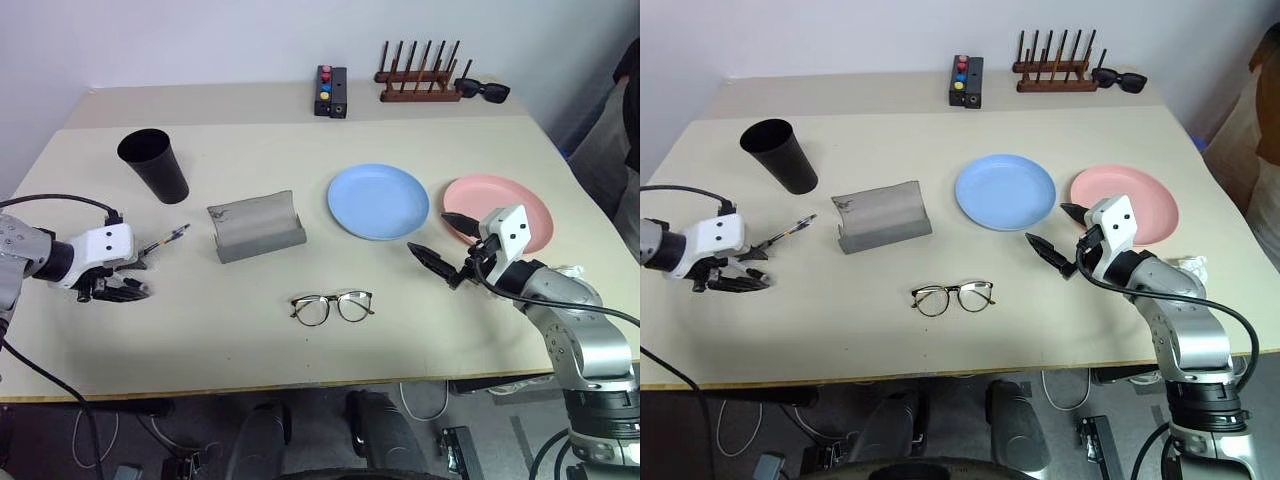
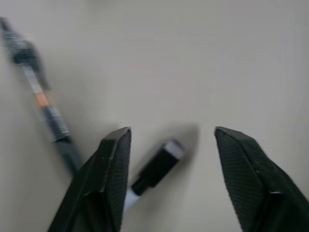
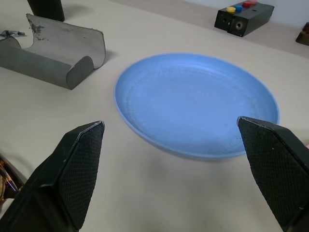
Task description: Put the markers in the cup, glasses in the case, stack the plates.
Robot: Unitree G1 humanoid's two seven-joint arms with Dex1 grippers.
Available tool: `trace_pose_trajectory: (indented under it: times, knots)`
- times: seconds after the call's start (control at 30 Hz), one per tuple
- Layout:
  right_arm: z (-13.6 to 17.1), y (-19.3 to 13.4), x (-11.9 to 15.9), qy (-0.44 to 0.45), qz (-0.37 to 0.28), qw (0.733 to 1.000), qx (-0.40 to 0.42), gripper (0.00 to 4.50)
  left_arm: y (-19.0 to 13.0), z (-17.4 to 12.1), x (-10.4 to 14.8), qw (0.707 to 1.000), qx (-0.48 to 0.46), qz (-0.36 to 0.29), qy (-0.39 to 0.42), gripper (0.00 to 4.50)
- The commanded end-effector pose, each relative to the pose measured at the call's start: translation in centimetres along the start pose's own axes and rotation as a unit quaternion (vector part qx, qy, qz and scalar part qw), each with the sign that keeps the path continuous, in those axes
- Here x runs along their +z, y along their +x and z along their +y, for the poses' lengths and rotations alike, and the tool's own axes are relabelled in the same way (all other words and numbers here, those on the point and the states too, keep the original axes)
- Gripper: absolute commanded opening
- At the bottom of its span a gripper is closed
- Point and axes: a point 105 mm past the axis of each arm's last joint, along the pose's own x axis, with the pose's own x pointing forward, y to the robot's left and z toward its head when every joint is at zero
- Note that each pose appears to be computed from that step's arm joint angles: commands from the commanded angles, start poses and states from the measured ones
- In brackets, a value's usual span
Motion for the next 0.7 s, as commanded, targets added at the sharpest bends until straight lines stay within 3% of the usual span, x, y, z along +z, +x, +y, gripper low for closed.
trace_pose_trajectory:
  times: [0.03, 0.2, 0.23, 0.3, 0.43, 0.63, 0.7]
  knots:
    - [-0.1, -0.1, 0.5, -0.009, -0.017, 1.000, -0.001, 4.50, -0.8, 0.1, -0.6, 1.000, -0.004, 0.026, 0.015, 2.86]
    - [-0.1, -0.1, 0.3, -0.008, -0.017, 1.000, -0.002, 4.50, -0.1, -0.1, -1.7, 0.999, -0.017, 0.048, 0.005, 2.86]
    - [-0.2, -0.1, 0.2, -0.008, -0.018, 1.000, -0.003, 4.50, 0.0, -0.2, -2.1, 0.998, -0.019, 0.054, 0.003, 2.62]
    - [-0.2, -0.1, 0.2, -0.009, -0.019, 1.000, -0.005, 4.50, 0.1, -0.2, -2.7, 0.998, -0.019, 0.062, 0.001, 1.99]
    - [-0.3, -0.1, 0.2, -0.010, -0.020, 1.000, -0.006, 4.50, 0.1, 0.0, -3.2, 0.998, -0.005, 0.065, 0.003, 0.04]
    - [-0.3, -0.1, 0.3, -0.011, -0.020, 1.000, -0.005, 4.50, 0.3, 0.3, -2.6, 0.999, 0.014, 0.044, 0.008, 0.04]
    - [-0.2, 0.0, 0.3, -0.011, -0.020, 1.000, -0.003, 4.50, 0.3, 0.8, -1.0, 0.999, 0.031, -0.002, -0.007, 0.04]
